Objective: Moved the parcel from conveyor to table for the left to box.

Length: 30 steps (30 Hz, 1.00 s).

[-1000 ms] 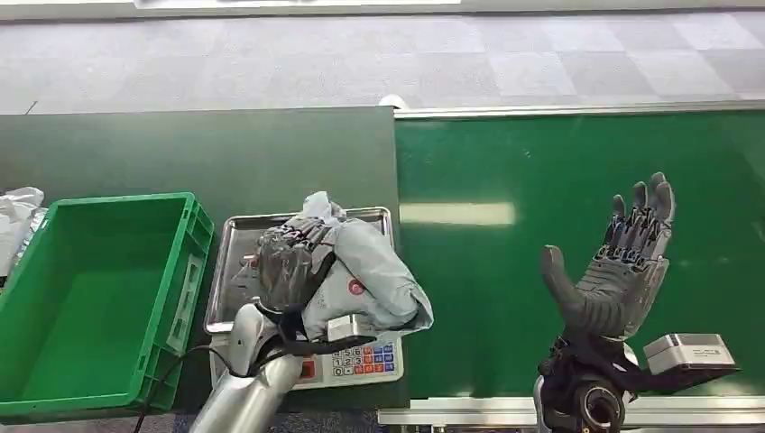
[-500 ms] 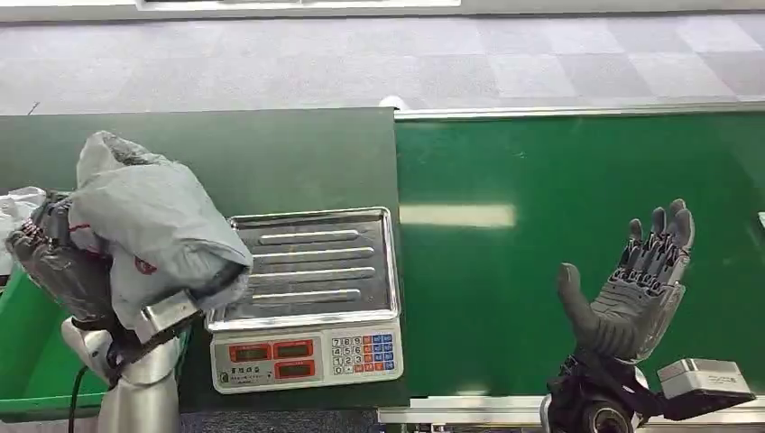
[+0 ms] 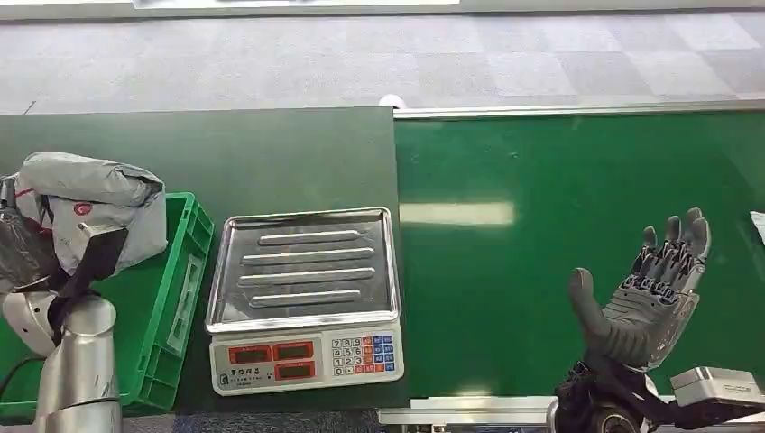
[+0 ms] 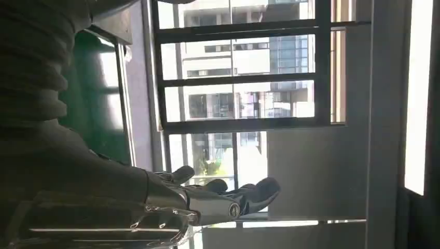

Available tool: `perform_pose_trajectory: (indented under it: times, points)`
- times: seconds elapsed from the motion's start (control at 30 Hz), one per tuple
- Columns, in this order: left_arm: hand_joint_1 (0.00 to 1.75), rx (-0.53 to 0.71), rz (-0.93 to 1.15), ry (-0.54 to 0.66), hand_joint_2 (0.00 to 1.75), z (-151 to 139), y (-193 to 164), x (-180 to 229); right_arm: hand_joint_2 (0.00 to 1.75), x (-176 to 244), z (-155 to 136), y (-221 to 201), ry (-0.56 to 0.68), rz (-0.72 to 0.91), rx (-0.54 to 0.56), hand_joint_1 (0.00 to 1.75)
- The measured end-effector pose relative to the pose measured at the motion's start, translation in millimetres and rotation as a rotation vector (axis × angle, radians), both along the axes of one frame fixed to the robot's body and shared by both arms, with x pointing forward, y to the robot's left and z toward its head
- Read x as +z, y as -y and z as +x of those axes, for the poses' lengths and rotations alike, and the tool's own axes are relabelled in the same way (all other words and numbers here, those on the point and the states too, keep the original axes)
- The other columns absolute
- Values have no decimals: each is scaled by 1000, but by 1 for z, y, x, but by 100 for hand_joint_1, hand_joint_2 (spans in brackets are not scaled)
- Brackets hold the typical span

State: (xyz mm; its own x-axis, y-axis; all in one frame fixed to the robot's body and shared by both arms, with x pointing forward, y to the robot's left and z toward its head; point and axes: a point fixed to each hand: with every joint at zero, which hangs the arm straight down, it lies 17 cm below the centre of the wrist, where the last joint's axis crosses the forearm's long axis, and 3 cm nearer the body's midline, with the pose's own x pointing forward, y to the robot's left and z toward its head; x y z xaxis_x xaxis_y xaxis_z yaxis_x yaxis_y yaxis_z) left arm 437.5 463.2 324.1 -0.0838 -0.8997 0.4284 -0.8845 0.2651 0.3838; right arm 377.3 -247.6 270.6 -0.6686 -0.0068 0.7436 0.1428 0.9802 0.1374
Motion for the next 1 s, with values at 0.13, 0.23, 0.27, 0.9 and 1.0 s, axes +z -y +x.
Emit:
perform_pose_trajectory:
  times: [0.13, 0.23, 0.27, 0.9, 1.0]
  points:
    - [171, 7, -11, -45, 175, 12, -5, -10, 175, 0, 0, 2, -1, 0, -7, 0]
    - [171, 7, -22, -67, 175, 19, -8, -16, 175, 0, 0, 2, -2, 0, -8, 0]
    - [171, 6, -23, -73, 175, 20, -9, -17, 175, 0, 0, 2, -2, 0, -8, 0]
    - [0, -29, -140, -96, 175, 33, -27, -35, 175, -4, 2, 3, -21, -3, -11, 0]
    - [0, -31, -138, -99, 175, 33, -27, -36, 175, -4, 2, 4, -21, -4, -11, 0]
